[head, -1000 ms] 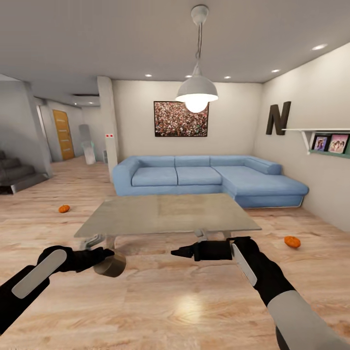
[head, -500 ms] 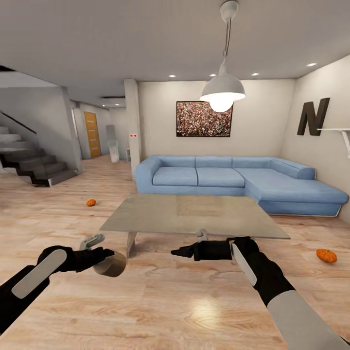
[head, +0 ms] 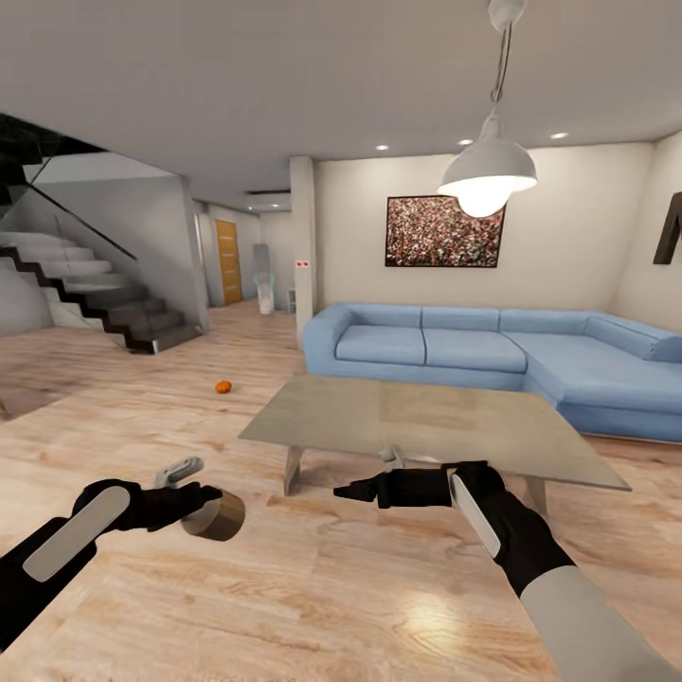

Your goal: Place each of the two pumpkins and all three candles from the living room inside a cabinet in the living room (use any cabinet), then make sure every cabinet is closed, and position the cauldron so it is next to a table in the living room.

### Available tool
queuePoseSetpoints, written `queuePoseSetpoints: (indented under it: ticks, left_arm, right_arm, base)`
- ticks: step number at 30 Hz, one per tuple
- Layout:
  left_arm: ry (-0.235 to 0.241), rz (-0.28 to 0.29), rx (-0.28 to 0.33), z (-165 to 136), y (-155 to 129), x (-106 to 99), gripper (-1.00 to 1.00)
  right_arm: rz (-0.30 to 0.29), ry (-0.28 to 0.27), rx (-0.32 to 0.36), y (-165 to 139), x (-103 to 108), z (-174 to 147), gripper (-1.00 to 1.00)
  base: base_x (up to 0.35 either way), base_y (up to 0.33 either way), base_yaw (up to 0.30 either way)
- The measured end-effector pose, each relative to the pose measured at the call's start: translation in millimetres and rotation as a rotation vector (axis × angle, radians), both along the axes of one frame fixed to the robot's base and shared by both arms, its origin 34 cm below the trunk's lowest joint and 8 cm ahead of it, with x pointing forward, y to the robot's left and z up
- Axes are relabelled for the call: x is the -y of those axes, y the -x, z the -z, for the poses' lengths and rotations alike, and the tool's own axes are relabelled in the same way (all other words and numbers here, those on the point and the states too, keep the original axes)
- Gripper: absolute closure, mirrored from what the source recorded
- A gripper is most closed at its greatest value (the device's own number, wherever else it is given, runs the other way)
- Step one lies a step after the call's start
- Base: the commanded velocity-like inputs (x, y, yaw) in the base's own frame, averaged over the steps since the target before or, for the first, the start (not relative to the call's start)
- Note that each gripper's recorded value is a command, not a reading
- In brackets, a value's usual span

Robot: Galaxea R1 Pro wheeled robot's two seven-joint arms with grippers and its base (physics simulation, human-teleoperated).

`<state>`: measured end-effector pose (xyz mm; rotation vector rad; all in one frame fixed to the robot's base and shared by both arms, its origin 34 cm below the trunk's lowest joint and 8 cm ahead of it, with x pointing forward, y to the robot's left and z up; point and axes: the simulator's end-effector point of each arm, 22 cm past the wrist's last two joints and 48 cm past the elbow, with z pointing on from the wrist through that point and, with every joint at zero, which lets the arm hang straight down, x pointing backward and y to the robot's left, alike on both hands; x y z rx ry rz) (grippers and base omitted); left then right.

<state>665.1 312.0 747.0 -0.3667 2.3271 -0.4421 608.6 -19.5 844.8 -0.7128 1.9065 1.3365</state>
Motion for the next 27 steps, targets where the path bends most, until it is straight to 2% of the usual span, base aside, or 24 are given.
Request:
queuePoseSetpoints:
  ticks: [27]
  left_arm:
    - [-0.001, 0.000, 0.000, 0.0, 0.0, -0.3, 1.00]
  right_arm:
    - [0.014, 0.011, 0.000, -2.9, 1.3, 2.3, -1.00]
  base:
    - [0.000, 0.000, 0.290]
